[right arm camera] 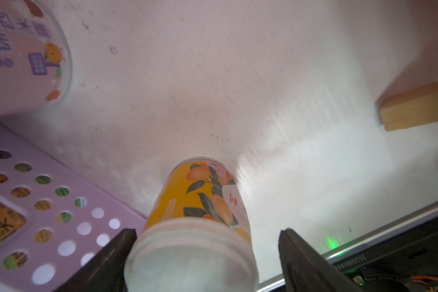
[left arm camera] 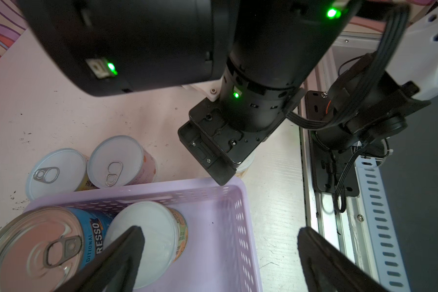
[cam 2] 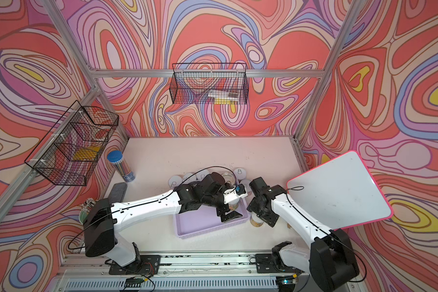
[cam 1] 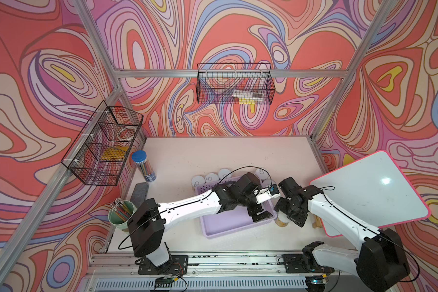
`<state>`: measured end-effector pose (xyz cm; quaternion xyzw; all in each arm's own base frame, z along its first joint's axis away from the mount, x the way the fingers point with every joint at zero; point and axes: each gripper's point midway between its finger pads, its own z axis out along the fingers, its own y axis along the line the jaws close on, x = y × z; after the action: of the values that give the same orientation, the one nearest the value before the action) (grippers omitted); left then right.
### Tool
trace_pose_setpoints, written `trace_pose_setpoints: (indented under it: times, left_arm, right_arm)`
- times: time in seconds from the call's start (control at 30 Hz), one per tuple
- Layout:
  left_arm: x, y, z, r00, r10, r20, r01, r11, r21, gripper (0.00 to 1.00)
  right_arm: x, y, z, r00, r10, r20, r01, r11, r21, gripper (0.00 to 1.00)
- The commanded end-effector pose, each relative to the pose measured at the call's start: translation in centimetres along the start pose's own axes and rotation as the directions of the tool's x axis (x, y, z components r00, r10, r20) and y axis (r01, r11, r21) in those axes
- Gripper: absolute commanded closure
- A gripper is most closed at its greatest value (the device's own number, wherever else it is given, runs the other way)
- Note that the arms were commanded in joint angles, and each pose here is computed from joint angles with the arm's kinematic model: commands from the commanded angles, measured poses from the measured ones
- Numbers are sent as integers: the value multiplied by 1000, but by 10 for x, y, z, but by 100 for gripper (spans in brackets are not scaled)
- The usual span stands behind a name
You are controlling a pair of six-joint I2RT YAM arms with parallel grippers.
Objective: Put the canned food in the basket
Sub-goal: Pick up the canned food from the center of the board.
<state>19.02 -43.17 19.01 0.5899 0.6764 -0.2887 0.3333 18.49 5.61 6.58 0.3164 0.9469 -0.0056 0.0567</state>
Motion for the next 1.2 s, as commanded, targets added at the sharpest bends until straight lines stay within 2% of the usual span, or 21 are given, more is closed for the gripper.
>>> trace_pose_setpoints:
  times: [0.0,0.4,0.53,0.87,1.0,1.17]
  left_arm:
    - [6,-4,1,1000,11,-24,-11,1000,14,1]
    - [4,-4,-1,999,25,-22,-25,1000,9,1]
    - [4,-4,-1,999,29,-22,-29,1000,9,1]
    - [11,-6,1,998,23,-51,-22,1000,16,1]
    - [10,-6,1,999,22,-45,-21,1000,13,1]
    - [4,-5,-4,1000,7,-28,-7,1000,4,1]
  right_arm:
    - [0,-11,-5,1000,2,7,-2,999,50,15]
    - [13,-2,-5,998,-9,-61,8,1000,-18,16]
    - [12,-3,-4,999,-14,-52,13,1000,-13,23]
    - [8,-3,-3,999,-27,-43,28,1000,4,28]
    - [7,0,-7,999,-27,-34,27,1000,-13,35]
    - [-3,-4,-23,999,-21,30,22,1000,-13,44]
